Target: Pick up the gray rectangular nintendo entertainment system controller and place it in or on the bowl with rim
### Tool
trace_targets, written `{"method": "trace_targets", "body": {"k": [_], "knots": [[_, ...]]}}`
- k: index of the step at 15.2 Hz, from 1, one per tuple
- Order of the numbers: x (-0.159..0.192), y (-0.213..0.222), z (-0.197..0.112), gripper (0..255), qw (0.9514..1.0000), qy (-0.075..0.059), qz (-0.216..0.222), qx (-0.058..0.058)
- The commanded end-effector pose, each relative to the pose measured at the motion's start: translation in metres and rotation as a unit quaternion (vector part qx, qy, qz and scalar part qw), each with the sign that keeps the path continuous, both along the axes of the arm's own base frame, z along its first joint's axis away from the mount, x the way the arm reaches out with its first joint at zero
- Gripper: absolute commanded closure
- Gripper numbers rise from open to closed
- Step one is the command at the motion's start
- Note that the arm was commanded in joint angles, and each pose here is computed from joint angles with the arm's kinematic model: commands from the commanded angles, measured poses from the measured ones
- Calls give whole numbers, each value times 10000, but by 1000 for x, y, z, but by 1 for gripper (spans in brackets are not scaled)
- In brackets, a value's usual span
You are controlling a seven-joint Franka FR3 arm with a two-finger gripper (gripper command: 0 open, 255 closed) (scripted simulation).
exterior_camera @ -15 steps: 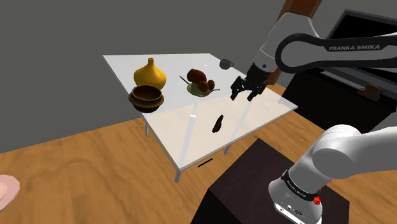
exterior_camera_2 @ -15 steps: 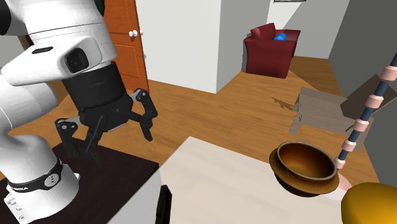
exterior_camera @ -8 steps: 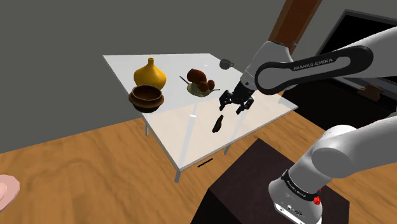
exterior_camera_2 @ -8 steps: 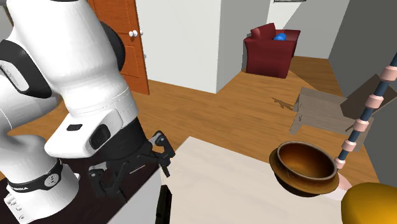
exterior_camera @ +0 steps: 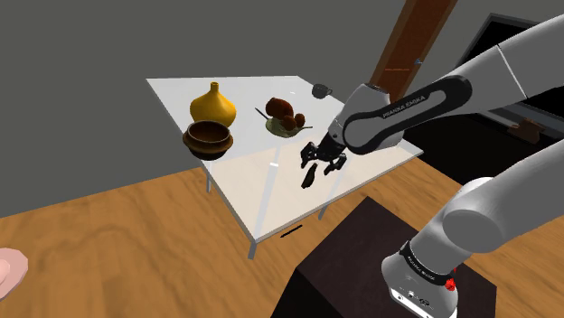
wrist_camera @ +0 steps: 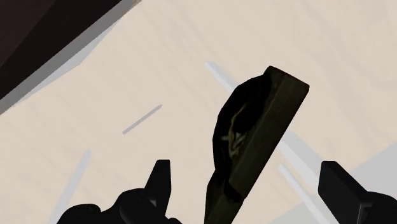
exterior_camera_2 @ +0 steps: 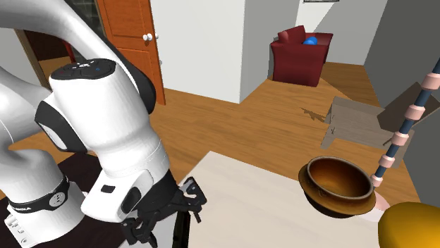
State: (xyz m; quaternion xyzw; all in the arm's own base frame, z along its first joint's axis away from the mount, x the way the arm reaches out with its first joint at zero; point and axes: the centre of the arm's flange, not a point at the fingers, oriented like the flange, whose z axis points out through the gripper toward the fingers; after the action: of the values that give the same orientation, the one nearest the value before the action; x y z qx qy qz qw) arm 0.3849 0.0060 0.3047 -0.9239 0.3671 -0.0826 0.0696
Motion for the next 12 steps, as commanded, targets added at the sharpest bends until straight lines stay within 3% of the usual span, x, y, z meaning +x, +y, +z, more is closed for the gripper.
{"method": "trace_targets", "body": {"k": [1,11,12], "knots": [[2,1,-11,0,10000,-5,-6,1],[3,2,-19,0,10000,-5,-6,1],[3,2,-19,255,10000,-5,-6,1]]}}
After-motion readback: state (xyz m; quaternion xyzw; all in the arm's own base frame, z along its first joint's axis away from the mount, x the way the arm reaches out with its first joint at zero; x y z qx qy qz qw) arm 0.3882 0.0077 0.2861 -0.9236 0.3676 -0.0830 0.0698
